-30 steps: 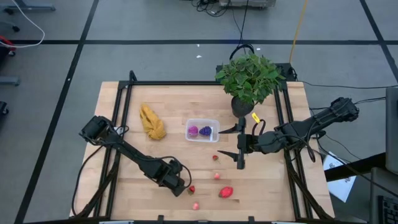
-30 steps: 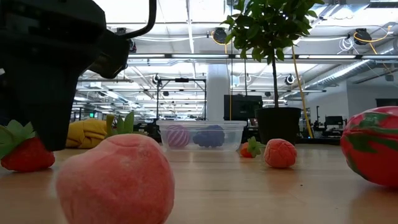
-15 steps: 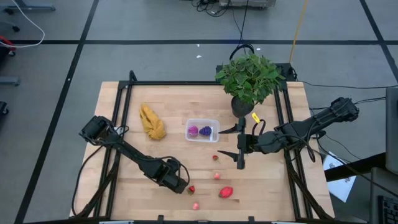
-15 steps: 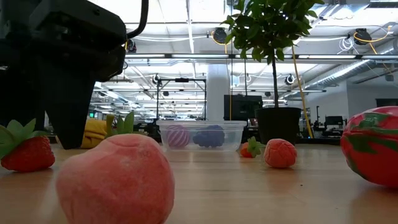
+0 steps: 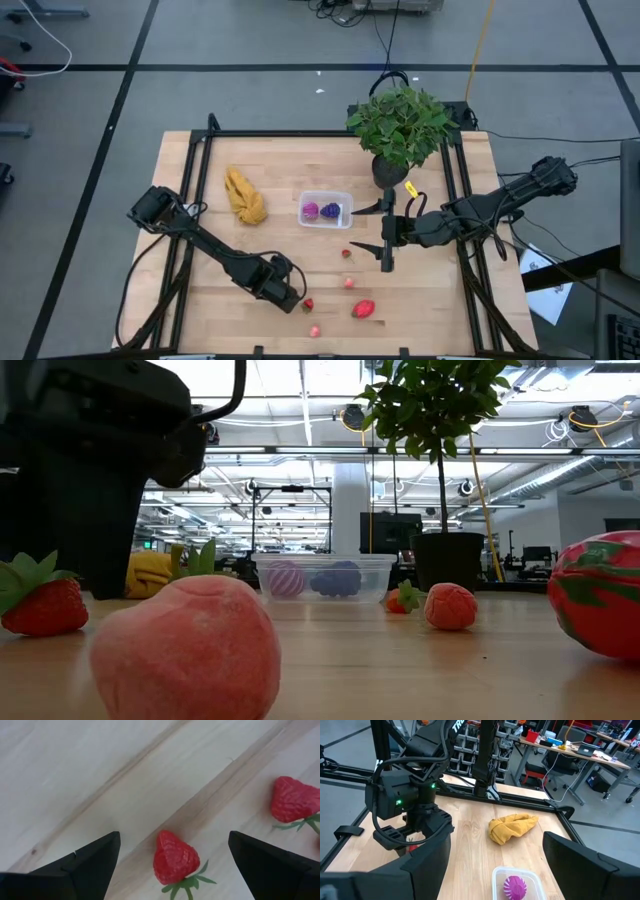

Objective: Pick and placing Produce into tupperware
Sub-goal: Put the bottom left red strawberry into the transparent bin

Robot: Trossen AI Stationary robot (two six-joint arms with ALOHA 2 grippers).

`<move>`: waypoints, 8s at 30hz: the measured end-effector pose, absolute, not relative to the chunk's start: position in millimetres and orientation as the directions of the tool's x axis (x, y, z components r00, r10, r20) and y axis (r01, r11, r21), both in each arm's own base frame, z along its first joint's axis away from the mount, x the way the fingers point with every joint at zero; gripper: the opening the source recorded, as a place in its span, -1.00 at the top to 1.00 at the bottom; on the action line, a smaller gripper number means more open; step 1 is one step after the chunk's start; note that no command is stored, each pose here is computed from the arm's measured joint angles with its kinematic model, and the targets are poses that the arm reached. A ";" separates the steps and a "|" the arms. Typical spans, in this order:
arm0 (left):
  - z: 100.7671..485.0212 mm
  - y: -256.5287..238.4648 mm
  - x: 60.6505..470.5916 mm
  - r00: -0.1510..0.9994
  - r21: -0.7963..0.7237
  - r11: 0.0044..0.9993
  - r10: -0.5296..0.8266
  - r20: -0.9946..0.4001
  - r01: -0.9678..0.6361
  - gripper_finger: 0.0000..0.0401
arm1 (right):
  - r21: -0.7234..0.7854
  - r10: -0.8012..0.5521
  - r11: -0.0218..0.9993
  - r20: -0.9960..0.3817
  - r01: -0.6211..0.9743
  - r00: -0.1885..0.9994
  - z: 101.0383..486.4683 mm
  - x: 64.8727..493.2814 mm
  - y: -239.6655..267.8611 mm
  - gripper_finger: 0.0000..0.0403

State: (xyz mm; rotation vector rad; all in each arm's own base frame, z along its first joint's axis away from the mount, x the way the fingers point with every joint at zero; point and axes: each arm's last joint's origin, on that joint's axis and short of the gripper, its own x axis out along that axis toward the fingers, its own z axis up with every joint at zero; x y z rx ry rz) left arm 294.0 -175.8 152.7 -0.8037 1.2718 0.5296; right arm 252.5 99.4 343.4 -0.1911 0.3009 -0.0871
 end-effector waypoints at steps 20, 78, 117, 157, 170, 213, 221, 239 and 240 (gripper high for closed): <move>146.9 -178.5 292.5 0.198 -0.215 0.555 -0.091 -0.976 -0.803 -0.89 | -0.203 -0.114 0.978 -0.293 0.055 0.949 342.8 252.1 99.2 -0.53; 143.0 -171.6 290.5 0.148 -0.154 0.562 -0.056 -0.987 -0.813 0.13 | -0.210 -0.078 0.978 -0.298 0.014 0.951 342.2 247.9 109.0 -0.53; 154.3 -168.1 286.0 0.156 -0.142 0.590 -0.027 -0.987 -0.795 0.07 | -0.207 -0.078 0.978 -0.297 0.016 0.952 341.3 248.0 109.0 -0.53; 154.3 -169.6 282.7 0.096 -0.130 0.770 -0.089 -0.991 -0.625 0.07 | -0.210 -0.080 0.977 -0.303 0.015 0.950 330.5 248.5 108.9 -0.53; 154.7 -173.0 280.6 0.071 -0.148 0.797 -0.132 -0.989 -0.585 0.07 | -0.206 -0.079 0.978 -0.296 0.017 0.952 331.2 248.7 109.0 -0.53; 145.3 -176.1 271.4 0.060 -0.099 0.799 -0.078 -0.995 -0.593 0.17 | -0.206 -0.079 0.978 -0.296 0.017 0.952 331.1 248.7 109.0 -0.53; 145.4 -176.3 271.6 0.062 -0.102 0.800 -0.080 -0.995 -0.591 0.36 | -0.206 -0.079 0.978 -0.296 0.018 0.952 331.2 248.7 109.0 -0.53; 145.2 -176.4 271.7 0.061 -0.102 0.797 -0.081 -0.995 -0.596 0.36 | -0.206 -0.079 0.978 -0.296 0.017 0.952 331.1 248.8 109.1 -0.53; 145.2 -176.4 271.7 0.061 -0.102 0.797 -0.081 -0.995 -0.596 0.36 | -0.205 -0.079 0.979 -0.296 0.017 0.952 331.2 248.7 109.0 -0.53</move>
